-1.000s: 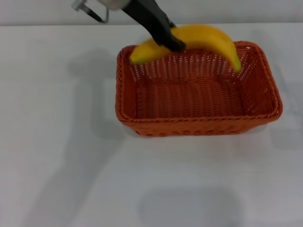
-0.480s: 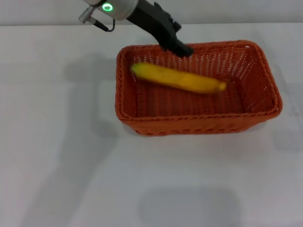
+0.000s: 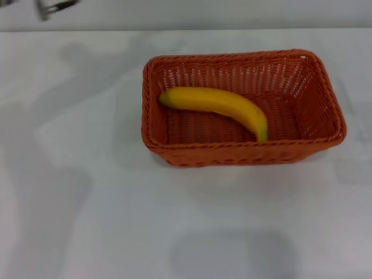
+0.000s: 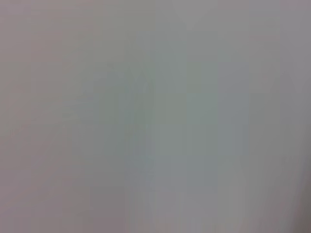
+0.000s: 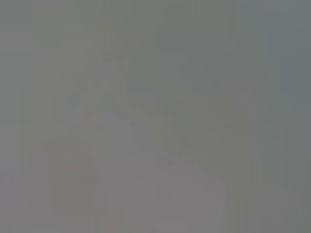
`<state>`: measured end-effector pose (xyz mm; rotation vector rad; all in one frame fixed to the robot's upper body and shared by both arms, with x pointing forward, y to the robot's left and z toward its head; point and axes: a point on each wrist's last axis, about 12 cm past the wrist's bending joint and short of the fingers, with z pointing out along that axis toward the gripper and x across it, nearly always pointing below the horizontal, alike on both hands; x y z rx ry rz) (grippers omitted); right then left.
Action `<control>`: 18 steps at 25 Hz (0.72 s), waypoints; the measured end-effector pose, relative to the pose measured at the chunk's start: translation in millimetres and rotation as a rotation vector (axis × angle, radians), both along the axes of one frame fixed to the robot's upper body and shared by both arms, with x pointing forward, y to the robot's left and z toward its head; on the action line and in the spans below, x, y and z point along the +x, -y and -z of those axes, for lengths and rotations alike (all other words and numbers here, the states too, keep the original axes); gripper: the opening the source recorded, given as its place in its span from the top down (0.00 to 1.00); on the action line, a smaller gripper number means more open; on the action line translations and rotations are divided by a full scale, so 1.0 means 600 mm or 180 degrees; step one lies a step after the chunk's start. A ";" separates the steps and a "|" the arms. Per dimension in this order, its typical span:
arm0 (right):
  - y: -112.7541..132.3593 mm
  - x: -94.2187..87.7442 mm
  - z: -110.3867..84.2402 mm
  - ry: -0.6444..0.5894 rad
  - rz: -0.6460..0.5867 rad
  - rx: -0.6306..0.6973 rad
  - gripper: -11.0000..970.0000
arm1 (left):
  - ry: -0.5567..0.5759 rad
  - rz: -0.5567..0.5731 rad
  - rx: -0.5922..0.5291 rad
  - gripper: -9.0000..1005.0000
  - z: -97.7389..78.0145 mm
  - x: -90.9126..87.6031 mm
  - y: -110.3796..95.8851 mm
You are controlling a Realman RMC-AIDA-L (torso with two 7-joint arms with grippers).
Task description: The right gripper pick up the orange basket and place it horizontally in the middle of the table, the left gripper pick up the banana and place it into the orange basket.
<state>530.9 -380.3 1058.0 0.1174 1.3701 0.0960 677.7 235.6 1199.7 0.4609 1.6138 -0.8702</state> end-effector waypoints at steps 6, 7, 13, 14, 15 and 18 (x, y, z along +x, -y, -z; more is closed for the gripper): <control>-0.001 0.001 -0.001 0.0001 -0.0011 -0.0032 0.10 | 0.0186 -0.1202 -0.1073 0.13 0.110 -0.099 -0.150; -0.001 0.002 -0.001 0.0001 -0.0013 -0.0039 0.10 | 0.0268 -0.1409 -0.1109 0.13 0.127 -0.118 -0.165; -0.009 0.003 0.001 -0.0027 -0.0052 -0.0226 0.10 | 0.0835 -0.2991 -0.0585 0.13 0.236 -0.242 -0.206; -0.010 0.003 0.002 -0.0036 -0.0056 -0.0304 0.10 | 0.0838 -0.3126 -0.0457 0.13 0.247 -0.253 -0.204; -0.011 0.003 0.003 -0.0041 -0.0064 -0.0351 0.10 | 0.0848 -0.3209 -0.0297 0.13 0.255 -0.261 -0.203; -0.019 0.006 0.003 -0.0050 -0.0119 -0.0501 0.10 | 0.0785 -0.3299 0.0043 0.13 0.274 -0.279 -0.203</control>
